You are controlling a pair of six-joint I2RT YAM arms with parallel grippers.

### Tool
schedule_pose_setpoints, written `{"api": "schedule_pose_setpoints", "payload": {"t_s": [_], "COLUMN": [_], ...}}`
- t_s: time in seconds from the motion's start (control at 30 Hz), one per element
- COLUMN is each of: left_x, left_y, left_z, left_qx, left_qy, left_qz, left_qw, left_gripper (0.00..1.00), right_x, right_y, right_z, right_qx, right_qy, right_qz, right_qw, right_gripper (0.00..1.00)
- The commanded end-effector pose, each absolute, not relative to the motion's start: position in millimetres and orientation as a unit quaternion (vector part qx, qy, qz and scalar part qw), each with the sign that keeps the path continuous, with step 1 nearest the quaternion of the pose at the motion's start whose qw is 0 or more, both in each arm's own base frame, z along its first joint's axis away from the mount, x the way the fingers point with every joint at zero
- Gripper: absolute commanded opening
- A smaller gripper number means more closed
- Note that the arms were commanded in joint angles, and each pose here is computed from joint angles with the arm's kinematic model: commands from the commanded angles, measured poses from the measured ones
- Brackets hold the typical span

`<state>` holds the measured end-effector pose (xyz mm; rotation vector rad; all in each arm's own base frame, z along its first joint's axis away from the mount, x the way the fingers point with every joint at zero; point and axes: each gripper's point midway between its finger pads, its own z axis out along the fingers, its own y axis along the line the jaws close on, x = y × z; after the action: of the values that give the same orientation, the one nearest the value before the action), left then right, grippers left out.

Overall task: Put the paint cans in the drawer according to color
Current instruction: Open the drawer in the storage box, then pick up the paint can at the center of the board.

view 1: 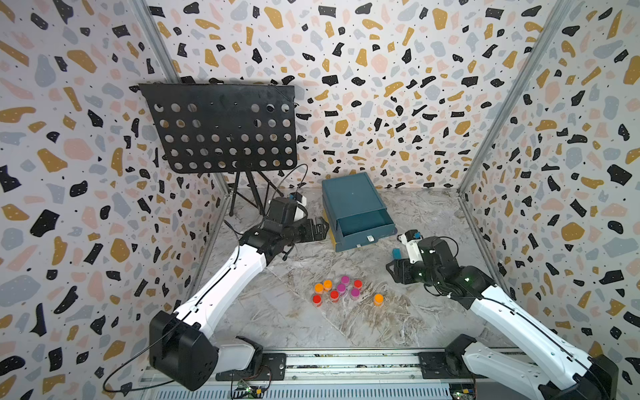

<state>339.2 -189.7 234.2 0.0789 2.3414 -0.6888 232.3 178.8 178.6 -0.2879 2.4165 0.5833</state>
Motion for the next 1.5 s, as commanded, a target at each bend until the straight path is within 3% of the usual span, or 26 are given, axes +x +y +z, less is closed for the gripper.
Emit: {"api": "schedule_pose_setpoints", "payload": {"t_s": [0.0, 0.4, 0.77, 1.47], "left_x": [331, 308, 304, 297], "left_y": [-187, -180, -180, -177], "left_z": [231, 191, 184, 176], "left_qx": [0.038, 0.029, 0.03, 0.021], "left_qy": [0.898, 0.908, 0.91, 0.912], "left_qz": [-0.263, -0.266, -0.267, -0.27], "left_qw": [0.35, 0.321, 0.315, 0.307], "left_gripper": [1.0, 1.0, 1.0, 1.0], "right_x": [221, 205, 207, 203], "right_y": [174, 185, 193, 213], "right_z": [163, 106, 80, 64], "right_qx": [-0.113, -0.11, -0.113, -0.134], "right_qy": [0.925, 0.942, 0.952, 0.955], "right_qz": [0.211, 0.208, 0.183, 0.168], "right_qw": [0.294, 0.24, 0.218, 0.204], "right_gripper": [0.67, 0.69, 0.7, 0.7]}}
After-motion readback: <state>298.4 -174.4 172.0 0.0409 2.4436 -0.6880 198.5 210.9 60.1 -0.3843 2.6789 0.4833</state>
